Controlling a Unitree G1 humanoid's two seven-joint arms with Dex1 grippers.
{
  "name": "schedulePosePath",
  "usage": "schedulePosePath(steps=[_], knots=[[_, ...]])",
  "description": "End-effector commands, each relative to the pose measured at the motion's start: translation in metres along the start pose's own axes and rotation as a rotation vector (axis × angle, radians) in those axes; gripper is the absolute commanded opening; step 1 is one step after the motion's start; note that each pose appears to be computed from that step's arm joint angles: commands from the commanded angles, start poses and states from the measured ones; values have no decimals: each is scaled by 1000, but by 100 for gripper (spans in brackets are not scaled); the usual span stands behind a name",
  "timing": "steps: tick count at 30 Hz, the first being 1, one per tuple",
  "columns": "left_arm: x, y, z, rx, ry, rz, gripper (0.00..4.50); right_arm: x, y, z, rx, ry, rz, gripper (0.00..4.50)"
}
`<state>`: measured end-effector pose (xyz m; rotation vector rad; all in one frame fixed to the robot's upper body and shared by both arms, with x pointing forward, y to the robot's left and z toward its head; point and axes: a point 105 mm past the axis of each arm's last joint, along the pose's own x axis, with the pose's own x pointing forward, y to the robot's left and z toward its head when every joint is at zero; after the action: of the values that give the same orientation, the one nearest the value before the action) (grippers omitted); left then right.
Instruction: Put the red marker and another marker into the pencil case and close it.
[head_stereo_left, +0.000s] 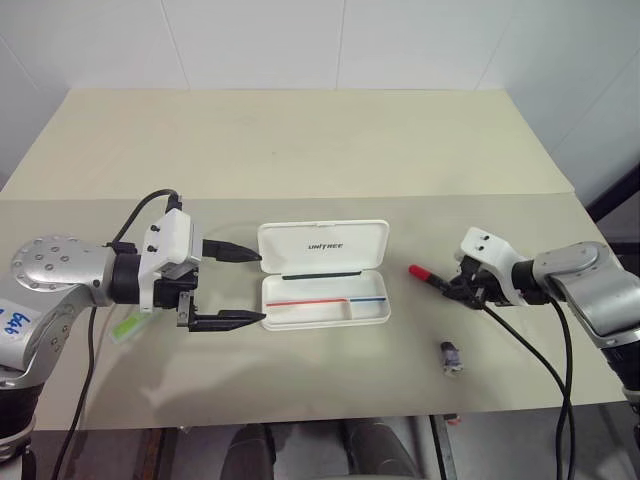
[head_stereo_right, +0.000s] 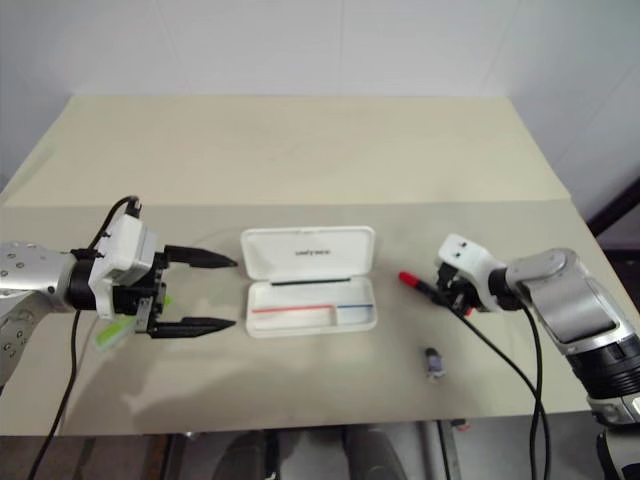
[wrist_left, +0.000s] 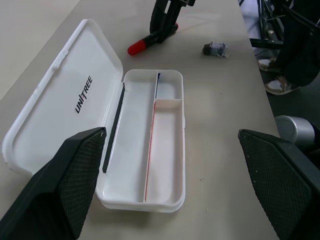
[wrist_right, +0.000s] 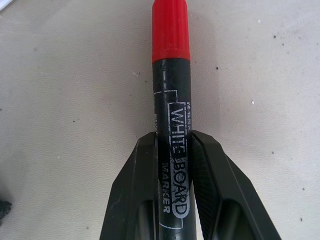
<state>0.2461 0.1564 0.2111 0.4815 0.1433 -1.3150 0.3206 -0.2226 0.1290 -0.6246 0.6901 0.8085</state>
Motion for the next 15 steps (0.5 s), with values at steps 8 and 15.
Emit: schedulePosePath(steps=[8,15], knots=[[-33,15,-19,17,38,176,450,-31,21,51,-313,-85,130,56],[-53,8,-38,-18,98,259,450,-10,62,103,-406,-226,253,56]])
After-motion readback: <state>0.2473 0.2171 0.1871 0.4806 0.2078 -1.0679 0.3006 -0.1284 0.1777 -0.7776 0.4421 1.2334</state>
